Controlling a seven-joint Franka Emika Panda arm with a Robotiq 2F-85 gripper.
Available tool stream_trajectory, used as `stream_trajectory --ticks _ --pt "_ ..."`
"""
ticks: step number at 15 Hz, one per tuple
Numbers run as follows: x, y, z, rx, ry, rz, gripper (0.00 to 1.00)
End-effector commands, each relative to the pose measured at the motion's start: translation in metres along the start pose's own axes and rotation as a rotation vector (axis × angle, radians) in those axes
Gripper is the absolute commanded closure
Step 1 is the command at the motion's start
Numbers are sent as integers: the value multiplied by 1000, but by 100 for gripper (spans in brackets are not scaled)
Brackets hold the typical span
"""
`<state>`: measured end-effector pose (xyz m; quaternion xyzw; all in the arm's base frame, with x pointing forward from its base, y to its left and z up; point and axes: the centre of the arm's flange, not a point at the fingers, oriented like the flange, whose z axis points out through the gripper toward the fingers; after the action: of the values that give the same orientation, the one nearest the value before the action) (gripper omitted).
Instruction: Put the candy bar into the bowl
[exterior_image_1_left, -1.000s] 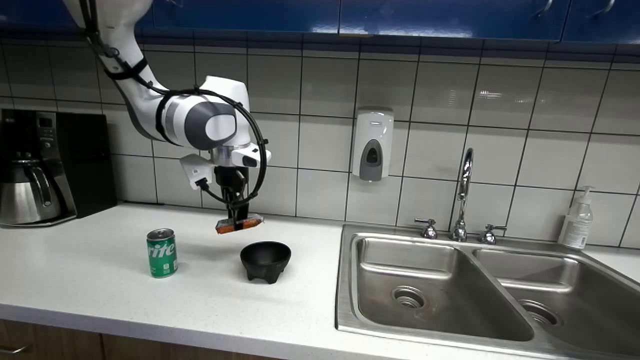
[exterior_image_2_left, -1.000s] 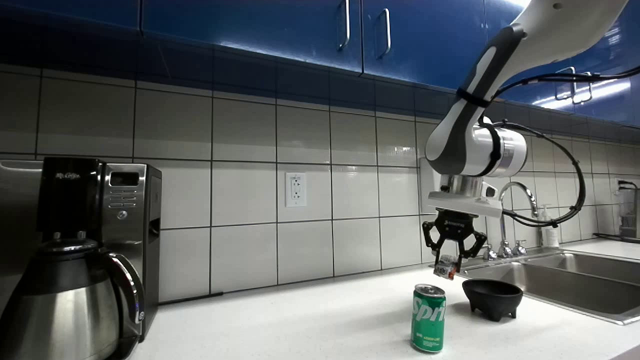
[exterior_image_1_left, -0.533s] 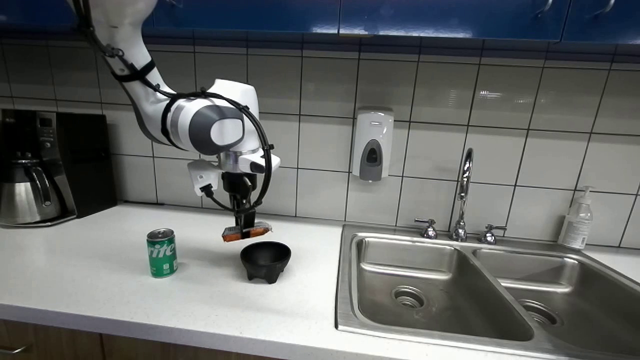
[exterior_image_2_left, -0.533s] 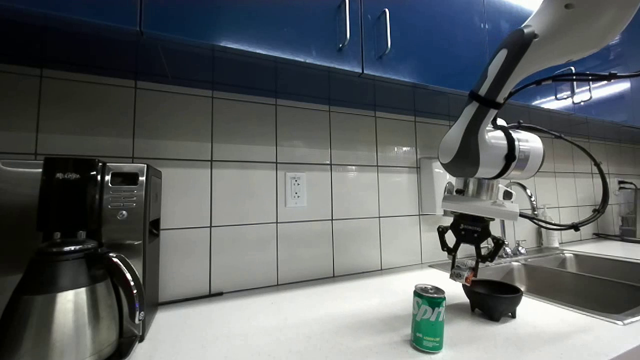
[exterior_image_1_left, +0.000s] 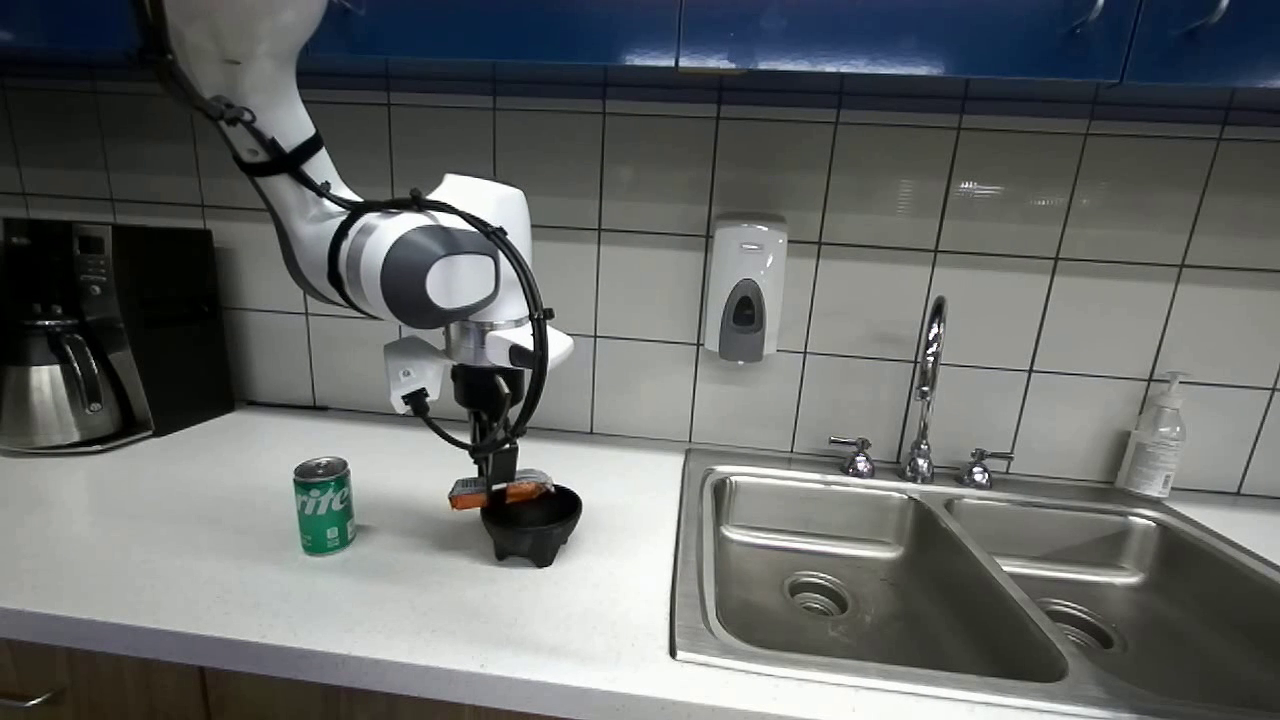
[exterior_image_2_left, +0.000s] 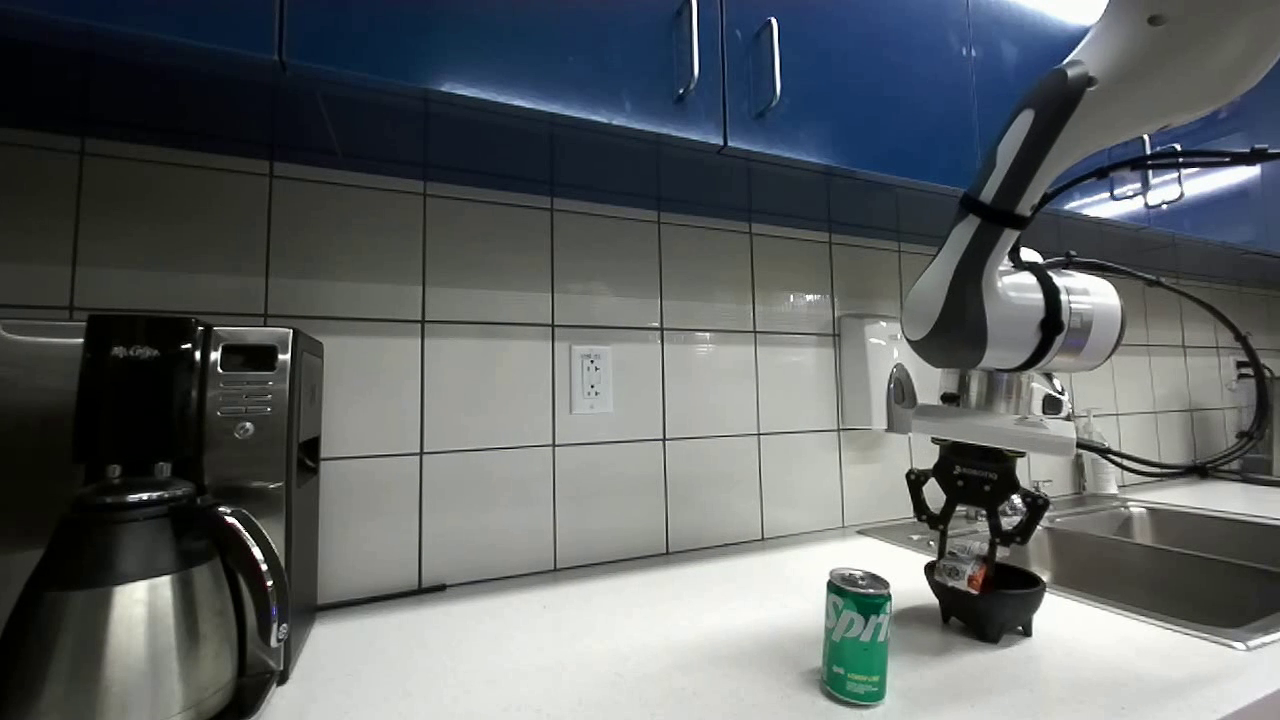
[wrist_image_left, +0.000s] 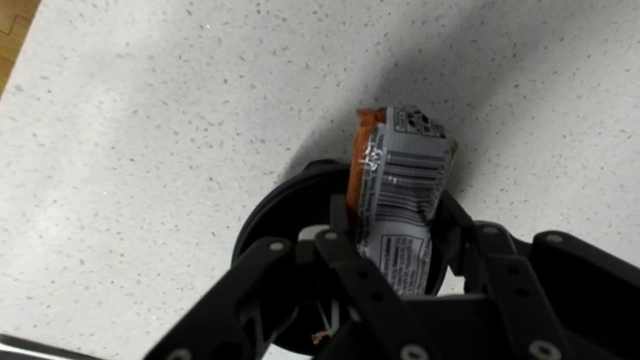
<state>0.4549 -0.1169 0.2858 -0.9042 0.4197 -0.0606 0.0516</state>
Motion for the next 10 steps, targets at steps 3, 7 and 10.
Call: stream_trajectory --ticks 3,7,10 --pt "-5 14 -6 3 3 13 30" --pt "-6 15 -6 4 3 17 7" --pt "-6 15 -7 6 3 17 0"
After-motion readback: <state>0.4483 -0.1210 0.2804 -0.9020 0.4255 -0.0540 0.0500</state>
